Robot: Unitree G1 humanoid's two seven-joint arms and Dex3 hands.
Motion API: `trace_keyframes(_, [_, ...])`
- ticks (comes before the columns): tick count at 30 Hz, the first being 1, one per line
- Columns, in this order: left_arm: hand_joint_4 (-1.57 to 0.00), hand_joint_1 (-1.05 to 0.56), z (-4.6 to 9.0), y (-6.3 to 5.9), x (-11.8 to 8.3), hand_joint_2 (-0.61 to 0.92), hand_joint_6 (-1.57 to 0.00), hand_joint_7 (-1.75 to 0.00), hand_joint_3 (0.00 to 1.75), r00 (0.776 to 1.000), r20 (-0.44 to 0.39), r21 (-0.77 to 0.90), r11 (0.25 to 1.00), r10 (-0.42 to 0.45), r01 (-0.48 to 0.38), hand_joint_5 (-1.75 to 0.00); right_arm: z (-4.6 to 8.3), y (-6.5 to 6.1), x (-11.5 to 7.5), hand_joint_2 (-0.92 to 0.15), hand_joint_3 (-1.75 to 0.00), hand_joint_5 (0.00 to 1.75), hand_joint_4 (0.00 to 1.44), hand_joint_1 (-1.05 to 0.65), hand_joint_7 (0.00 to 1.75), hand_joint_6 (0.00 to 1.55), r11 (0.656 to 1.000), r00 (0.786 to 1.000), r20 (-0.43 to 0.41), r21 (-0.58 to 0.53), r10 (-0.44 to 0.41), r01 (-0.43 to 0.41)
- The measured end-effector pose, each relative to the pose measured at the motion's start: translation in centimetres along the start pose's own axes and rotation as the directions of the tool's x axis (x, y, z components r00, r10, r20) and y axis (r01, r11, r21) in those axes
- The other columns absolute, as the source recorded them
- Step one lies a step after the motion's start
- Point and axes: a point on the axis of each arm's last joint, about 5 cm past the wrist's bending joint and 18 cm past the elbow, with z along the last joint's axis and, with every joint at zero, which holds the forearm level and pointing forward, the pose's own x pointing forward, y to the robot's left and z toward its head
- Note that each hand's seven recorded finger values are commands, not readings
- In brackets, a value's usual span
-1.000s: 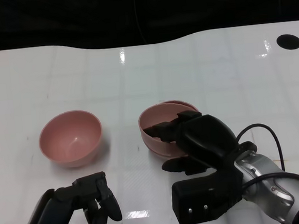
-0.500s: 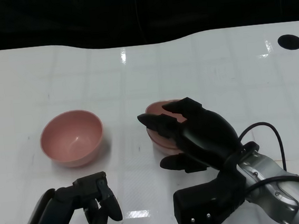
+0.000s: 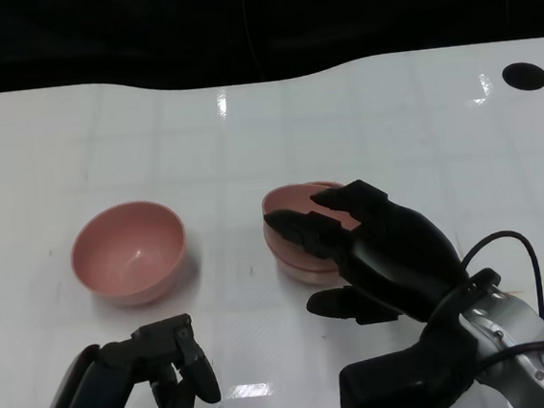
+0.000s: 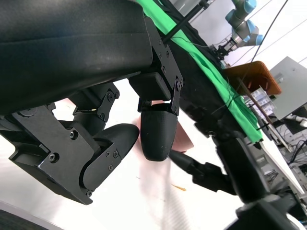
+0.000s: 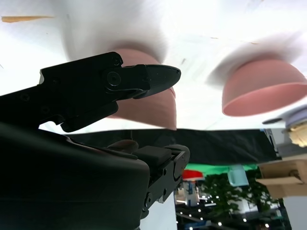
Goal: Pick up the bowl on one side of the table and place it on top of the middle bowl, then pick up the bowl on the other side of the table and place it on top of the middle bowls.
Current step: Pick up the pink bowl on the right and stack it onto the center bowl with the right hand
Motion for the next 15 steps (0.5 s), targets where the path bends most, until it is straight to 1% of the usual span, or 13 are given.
trace_keyframes(3, [-0.90, -0.10, 0.0, 0.0, 0.0, 0.35, -0.80, -1.49, 1.43, 1.000, -0.001, 0.000, 1.000, 0.000, 0.000, -1.69, -0.1, -0.5, -0.7, -0.92, -0.39, 0.60, 0.00, -0.67, 0.01, 0.25, 1.000, 1.000, -0.002, 0.024, -0.015, 0.015])
trace_keyframes(7, [-0.91, -0.10, -0.1, -0.1, -0.1, 0.34, -0.82, -1.49, 1.45, 1.000, 0.007, 0.000, 1.000, 0.004, -0.004, -1.69, 0.0, -1.0, -2.0, -0.92, -0.34, 0.63, 0.00, -0.62, 0.02, 0.25, 0.997, 1.000, -0.016, 0.073, -0.025, 0.026])
trace_keyframes(9, [-0.91, -0.10, -0.2, -0.1, -0.1, 0.33, -0.82, -1.49, 1.46, 1.000, 0.007, 0.000, 1.000, 0.007, -0.007, -1.68, 0.0, -1.3, -2.7, -0.92, -0.29, 0.68, 0.02, -0.60, 0.03, 0.28, 0.995, 0.999, -0.013, 0.087, -0.040, 0.041])
trace_keyframes(11, [-0.91, -0.10, -0.2, -0.2, -0.2, 0.33, -0.82, -1.49, 1.46, 1.000, 0.006, -0.002, 1.000, 0.007, -0.007, -1.68, 0.0, -1.5, -3.3, -0.92, -0.20, 0.74, 0.08, -0.55, 0.06, 0.35, 0.991, 0.997, -0.019, 0.111, -0.073, 0.075])
trace_keyframes(12, [-0.91, -0.10, -0.2, -0.2, -0.2, 0.34, -0.82, -1.49, 1.46, 1.000, 0.005, -0.002, 1.000, 0.007, -0.007, -1.68, 0.0, -1.6, -3.5, -0.92, -0.19, 0.75, 0.09, -0.54, 0.07, 0.36, 0.989, 0.996, -0.020, 0.117, -0.088, 0.090])
trace_keyframes(14, [-0.91, -0.10, -0.2, -0.2, -0.2, 0.34, -0.81, -1.50, 1.46, 1.000, 0.006, -0.002, 1.000, 0.007, -0.007, -1.69, 0.1, -1.9, -4.1, -0.92, -0.15, 0.82, 0.17, -0.46, 0.11, 0.45, 0.982, 0.992, -0.025, 0.142, -0.125, 0.128])
trace_keyframes(15, [-0.91, -0.11, -0.2, -0.2, -0.2, 0.34, -0.81, -1.50, 1.46, 1.000, 0.006, -0.002, 1.000, 0.007, -0.007, -1.69, 0.1, -2.0, -4.4, -0.92, -0.14, 0.84, 0.19, -0.45, 0.12, 0.47, 0.976, 0.989, -0.027, 0.158, -0.144, 0.146])
